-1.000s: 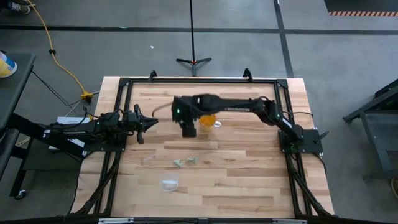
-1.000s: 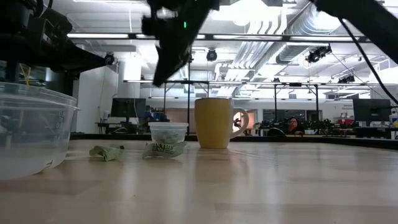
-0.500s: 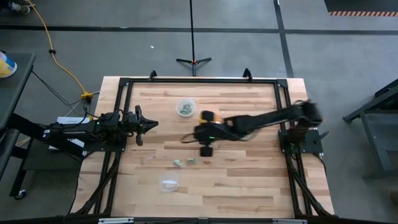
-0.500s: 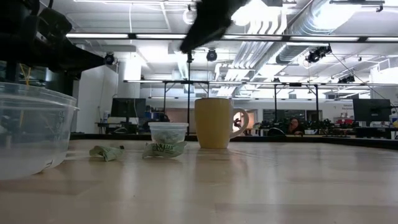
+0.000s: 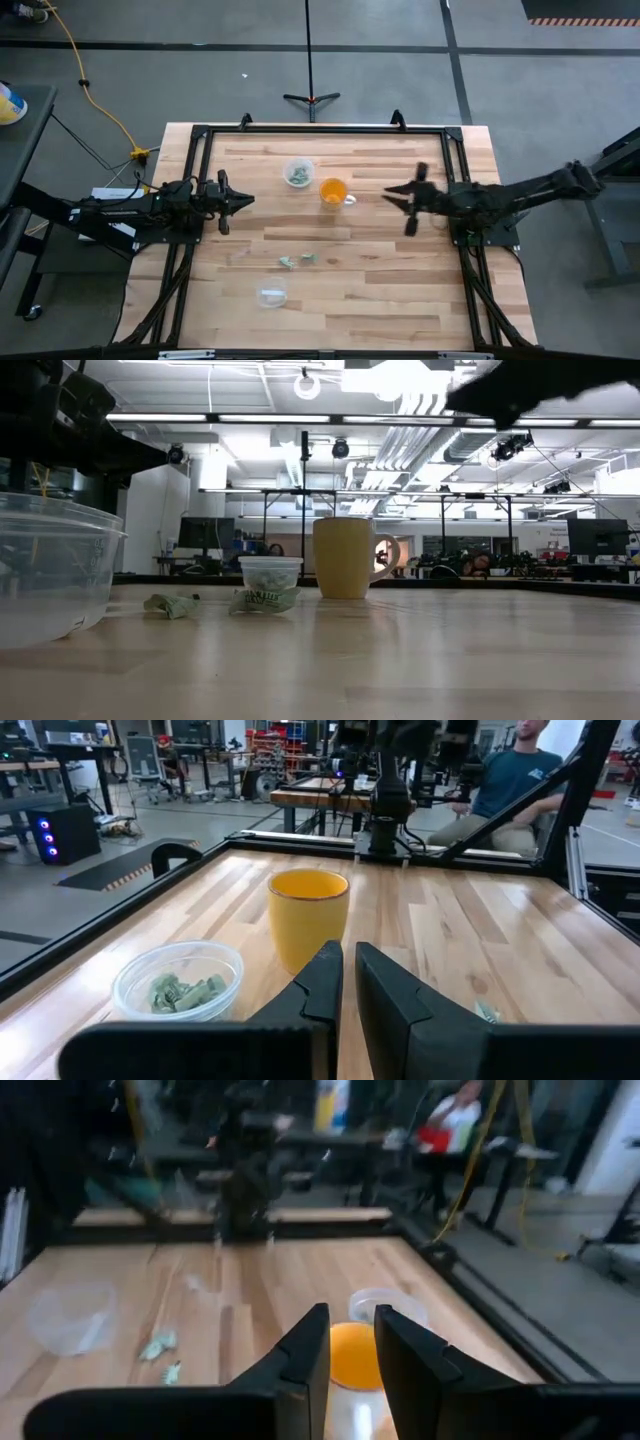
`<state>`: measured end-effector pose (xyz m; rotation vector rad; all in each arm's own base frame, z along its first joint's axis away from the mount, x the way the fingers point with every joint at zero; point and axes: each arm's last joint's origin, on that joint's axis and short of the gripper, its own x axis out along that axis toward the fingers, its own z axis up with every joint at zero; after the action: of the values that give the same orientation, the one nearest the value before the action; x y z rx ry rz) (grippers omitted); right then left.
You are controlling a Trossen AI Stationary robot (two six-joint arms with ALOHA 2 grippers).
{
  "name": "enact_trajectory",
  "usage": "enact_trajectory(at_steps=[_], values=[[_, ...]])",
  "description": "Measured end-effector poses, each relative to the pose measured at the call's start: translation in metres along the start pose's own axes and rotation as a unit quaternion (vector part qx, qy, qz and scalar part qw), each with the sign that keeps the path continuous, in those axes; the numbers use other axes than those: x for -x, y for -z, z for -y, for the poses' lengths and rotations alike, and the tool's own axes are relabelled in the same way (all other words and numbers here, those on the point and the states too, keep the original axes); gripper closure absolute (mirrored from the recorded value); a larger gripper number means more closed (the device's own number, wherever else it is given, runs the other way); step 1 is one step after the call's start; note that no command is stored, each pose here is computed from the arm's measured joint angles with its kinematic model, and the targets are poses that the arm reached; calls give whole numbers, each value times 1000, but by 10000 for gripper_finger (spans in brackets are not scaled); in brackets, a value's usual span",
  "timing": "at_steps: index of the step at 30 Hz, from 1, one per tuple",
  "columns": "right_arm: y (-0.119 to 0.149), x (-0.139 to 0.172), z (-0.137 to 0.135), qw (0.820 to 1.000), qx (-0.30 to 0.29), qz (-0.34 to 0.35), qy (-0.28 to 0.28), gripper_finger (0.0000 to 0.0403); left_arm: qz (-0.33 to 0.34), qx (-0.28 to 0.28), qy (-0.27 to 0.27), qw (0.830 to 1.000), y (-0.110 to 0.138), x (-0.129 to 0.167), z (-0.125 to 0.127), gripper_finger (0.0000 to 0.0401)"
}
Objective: Pick and place items into bin
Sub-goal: Put the light green stevia packet into the bottom transparent bin
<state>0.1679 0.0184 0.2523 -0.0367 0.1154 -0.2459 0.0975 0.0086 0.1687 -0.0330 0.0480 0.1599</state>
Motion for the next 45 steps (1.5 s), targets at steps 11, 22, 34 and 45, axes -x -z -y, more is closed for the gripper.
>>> enact_trajectory(at_steps=[11, 22, 34, 45], values=[[63, 37, 21, 993, -8, 109, 55, 329, 0, -1, 10, 1000, 0, 0, 1, 334], [79, 38, 23, 993, 14, 96, 73, 329, 114, 15, 28, 993, -23, 1, 2, 334], [84, 37, 23, 994, 37, 73, 74, 329, 188, 18, 87, 978, -39, -5, 6, 323], [89, 37, 22, 995, 50, 47, 71, 329, 119, -17, 120, 985, -60, -52, 14, 183]])
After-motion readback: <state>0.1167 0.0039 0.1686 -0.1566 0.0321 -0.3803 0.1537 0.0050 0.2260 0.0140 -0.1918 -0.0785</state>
